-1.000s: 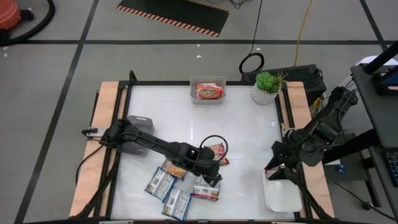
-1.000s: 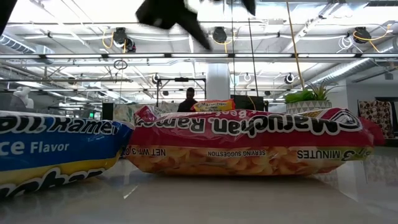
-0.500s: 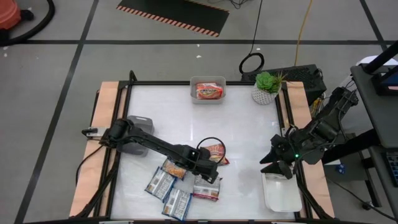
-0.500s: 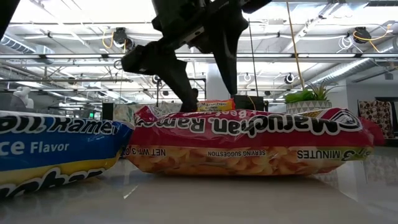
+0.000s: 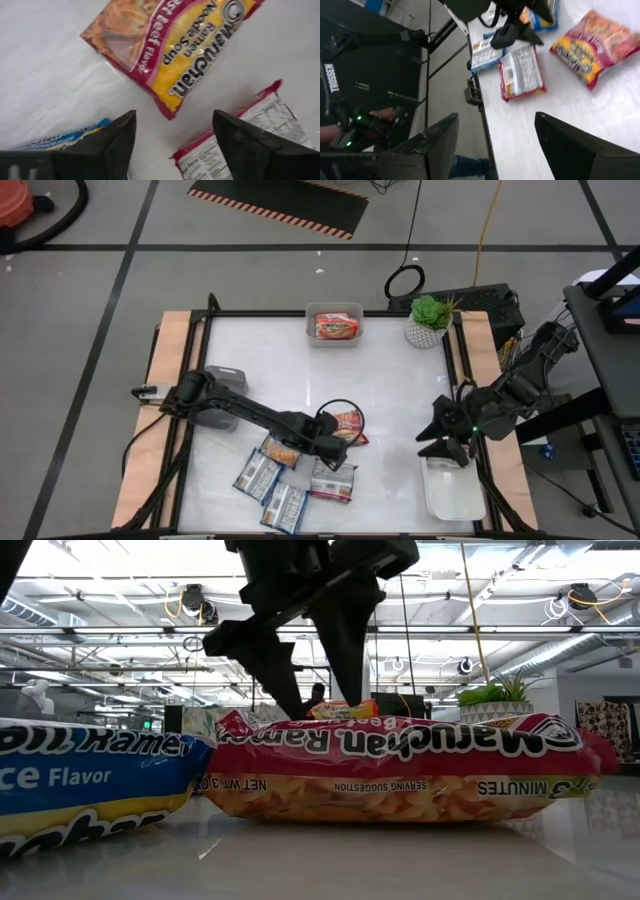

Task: Sort Maruchan noodles
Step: Put the top red noodle pack into the white bin

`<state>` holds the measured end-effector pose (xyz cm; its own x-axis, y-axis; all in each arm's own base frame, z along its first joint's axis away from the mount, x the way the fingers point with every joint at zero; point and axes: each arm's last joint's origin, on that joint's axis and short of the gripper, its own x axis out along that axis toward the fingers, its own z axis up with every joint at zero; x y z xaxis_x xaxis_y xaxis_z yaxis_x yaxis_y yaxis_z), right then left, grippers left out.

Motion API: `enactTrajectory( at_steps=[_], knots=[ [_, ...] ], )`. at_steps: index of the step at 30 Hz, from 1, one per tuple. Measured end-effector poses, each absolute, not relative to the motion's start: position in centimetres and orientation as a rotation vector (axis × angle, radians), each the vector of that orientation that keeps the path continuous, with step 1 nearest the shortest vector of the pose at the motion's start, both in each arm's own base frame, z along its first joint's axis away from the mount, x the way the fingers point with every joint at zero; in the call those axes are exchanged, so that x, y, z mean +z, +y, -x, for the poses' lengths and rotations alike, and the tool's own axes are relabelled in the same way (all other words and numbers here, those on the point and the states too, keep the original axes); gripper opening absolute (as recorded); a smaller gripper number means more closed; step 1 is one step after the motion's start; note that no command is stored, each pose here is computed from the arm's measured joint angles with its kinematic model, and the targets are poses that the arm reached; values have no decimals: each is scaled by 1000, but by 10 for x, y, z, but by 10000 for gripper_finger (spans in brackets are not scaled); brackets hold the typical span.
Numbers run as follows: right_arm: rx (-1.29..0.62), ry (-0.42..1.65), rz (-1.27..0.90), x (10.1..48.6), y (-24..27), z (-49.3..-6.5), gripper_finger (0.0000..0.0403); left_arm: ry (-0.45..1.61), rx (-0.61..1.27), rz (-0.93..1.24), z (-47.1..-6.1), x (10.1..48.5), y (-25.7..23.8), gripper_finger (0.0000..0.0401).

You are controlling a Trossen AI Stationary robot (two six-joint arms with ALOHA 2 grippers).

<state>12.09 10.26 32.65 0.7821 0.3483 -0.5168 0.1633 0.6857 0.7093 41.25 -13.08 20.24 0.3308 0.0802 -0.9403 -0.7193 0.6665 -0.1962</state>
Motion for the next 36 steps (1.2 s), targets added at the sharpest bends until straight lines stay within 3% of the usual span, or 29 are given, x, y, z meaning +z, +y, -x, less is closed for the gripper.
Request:
enactTrajectory(
  at_steps=[9,18,36],
  knots=[
    [157,692,-838,329,99,-126,254,1082,603,628,-413,202,-129,347],
    [219,723,-909,332,95,-132,254,1129,590,716,-406,162,-125,336],
    [243,633,-973,340,91,-142,254,990,613,706,-398,135,-125,332]
  ],
)
